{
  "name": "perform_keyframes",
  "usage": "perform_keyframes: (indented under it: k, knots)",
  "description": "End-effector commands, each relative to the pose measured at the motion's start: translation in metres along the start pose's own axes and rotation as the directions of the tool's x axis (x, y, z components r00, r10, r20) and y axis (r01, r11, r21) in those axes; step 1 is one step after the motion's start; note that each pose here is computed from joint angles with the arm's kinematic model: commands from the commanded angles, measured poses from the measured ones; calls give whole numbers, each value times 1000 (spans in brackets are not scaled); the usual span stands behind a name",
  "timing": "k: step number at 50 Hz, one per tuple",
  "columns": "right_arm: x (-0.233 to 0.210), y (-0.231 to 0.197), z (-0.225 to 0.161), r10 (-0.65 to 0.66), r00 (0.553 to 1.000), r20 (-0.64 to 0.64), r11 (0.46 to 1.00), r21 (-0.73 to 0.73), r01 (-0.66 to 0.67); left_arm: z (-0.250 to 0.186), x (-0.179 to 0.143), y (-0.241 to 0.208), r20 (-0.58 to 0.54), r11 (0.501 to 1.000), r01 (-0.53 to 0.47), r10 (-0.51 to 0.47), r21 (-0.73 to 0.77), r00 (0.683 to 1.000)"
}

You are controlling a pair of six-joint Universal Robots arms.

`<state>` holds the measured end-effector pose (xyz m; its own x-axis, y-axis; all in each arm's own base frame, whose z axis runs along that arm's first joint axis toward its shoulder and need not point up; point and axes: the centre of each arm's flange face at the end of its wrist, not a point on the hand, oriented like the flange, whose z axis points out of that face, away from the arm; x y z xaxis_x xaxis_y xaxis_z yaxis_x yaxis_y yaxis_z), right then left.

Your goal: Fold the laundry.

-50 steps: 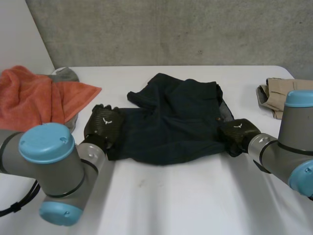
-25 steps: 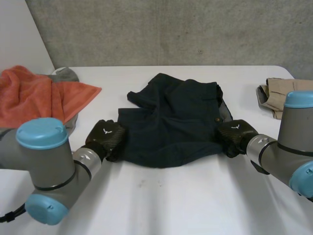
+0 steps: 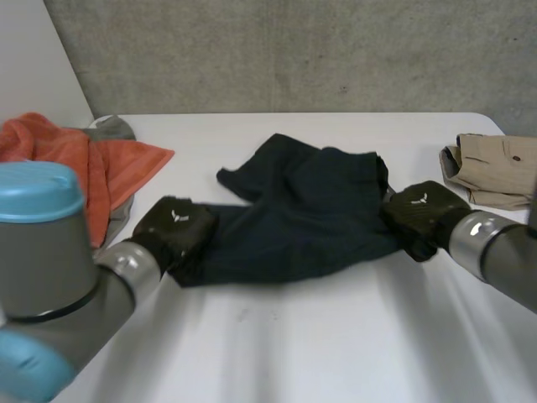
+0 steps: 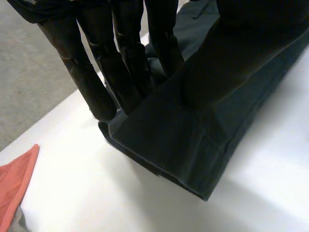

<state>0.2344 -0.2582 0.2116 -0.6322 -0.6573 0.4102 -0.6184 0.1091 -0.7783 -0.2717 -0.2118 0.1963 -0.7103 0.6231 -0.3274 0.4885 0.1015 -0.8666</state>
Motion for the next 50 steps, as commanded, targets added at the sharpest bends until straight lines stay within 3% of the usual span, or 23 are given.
perform_keyframes:
  k: [1,6,13,19,21,24,26,27,28,30,31,33,38,39,43,50]
  knots:
    - [-12,-1,-59,-250,961,116,951,-157,266,-78,22,-9,-142,984,-109,88,-142,986]
    - [-15,12,-61,-313,937,156,906,-248,344,-80,32,-2,-178,967,-203,175,-154,968]
    - [-15,32,-22,-292,934,204,888,-304,344,-8,30,21,-135,914,-316,290,-254,948]
    - [12,3,21,-328,944,24,927,-184,327,63,3,-28,82,917,-374,387,-137,918]
    - [30,-27,32,-321,939,-122,947,-66,315,81,-16,-70,231,926,-377,364,15,902]
    - [51,-60,38,-290,915,-280,944,74,322,89,-36,-119,400,896,-397,294,201,868]
    - [71,-91,40,-236,869,-435,906,224,358,84,-57,-170,570,800,-440,153,409,807]
    - [82,-111,38,-191,828,-527,863,312,398,82,-60,-178,589,777,-450,128,440,798]
    - [86,-119,35,-165,805,-569,837,352,420,71,-68,-203,642,691,-487,43,534,765]
    - [95,-136,30,-114,759,-641,777,419,470,54,-76,-228,674,591,-523,-47,614,737]
    - [100,-147,27,-70,717,-693,726,458,513,40,-80,-243,688,515,-553,-104,655,718]
    - [105,-153,25,-31,685,-728,690,480,542,35,-80,-246,691,493,-562,-120,665,713]
    - [96,-151,32,-48,708,-705,698,483,528,46,-76,-228,675,553,-536,-65,638,735]
    - [87,-148,37,-62,729,-682,709,484,513,54,-71,-213,654,596,-514,-25,617,756]
    - [62,-142,44,-101,781,-617,728,488,480,69,-61,-172,593,693,-448,37,565,805]
    - [34,-100,83,-178,849,-497,793,438,423,85,-34,-105,492,808,-371,116,459,863]
